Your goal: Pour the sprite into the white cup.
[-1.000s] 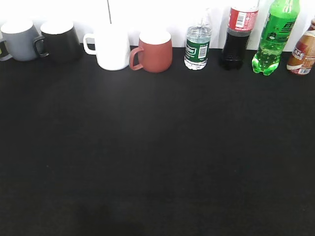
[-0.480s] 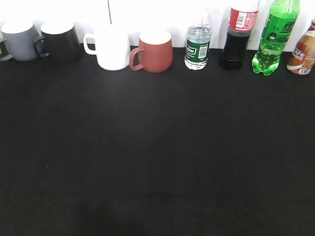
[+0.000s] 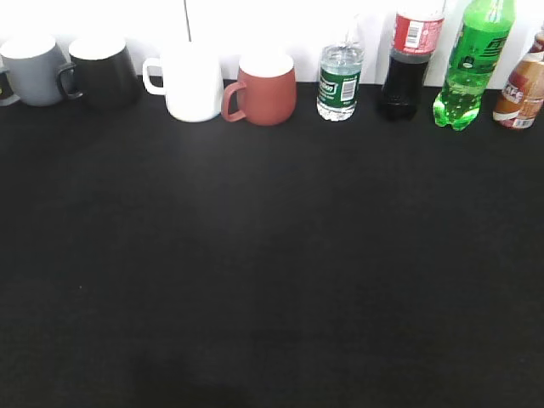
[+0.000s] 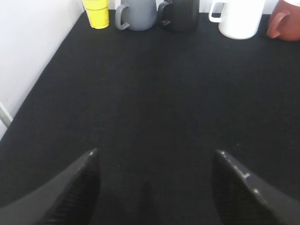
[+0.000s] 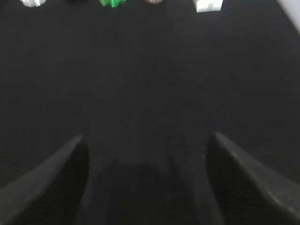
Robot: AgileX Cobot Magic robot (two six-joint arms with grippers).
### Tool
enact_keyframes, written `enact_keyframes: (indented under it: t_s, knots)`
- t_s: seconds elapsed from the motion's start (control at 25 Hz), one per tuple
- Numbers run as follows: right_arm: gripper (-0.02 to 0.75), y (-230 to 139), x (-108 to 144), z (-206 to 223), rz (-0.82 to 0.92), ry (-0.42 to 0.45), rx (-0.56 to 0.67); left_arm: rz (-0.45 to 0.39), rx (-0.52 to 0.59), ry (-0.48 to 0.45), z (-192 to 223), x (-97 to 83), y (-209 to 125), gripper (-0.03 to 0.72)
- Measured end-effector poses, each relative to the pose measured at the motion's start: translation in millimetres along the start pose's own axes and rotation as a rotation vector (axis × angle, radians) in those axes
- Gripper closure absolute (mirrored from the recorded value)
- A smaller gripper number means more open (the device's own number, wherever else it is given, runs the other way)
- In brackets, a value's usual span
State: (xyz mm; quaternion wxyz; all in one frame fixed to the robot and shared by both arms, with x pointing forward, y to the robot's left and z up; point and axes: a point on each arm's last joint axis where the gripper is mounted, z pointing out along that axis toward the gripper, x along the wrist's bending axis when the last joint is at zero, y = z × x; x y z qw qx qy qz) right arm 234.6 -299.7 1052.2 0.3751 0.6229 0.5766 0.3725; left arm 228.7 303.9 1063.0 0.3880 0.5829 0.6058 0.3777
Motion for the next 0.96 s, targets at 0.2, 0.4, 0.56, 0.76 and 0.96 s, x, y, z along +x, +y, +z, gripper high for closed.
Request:
enact_keyframes:
  t_s: [0.2, 0.4, 0.56, 0.76, 0.96]
  knots:
    - [0.152, -0.3, 0.1, -0.5, 0.001, 0.002, -0.004, 0.0, -0.001, 0.0, -0.2, 0.0, -0.1, 0.129]
    - [0.152, -0.3, 0.1, -0.5, 0.001, 0.002, -0.004, 0.0, -0.001, 0.0, -0.2, 0.0, -0.1, 0.129]
    - [0.153, -0.3, 0.1, -0.5, 0.001, 0.002, -0.004, 0.0, -0.001, 0.0, -0.2, 0.0, -0.1, 0.129]
    - [0.152, -0.3, 0.1, -0.5, 0.001, 0.002, -0.004, 0.0, -0.001, 0.0, -0.2, 0.0, -0.1, 0.129]
    - [0.152, -0.3, 0.1, -0.5, 0.001, 0.002, -0.004, 0.0, -0.001, 0.0, -0.2, 0.0, -0.1, 0.129]
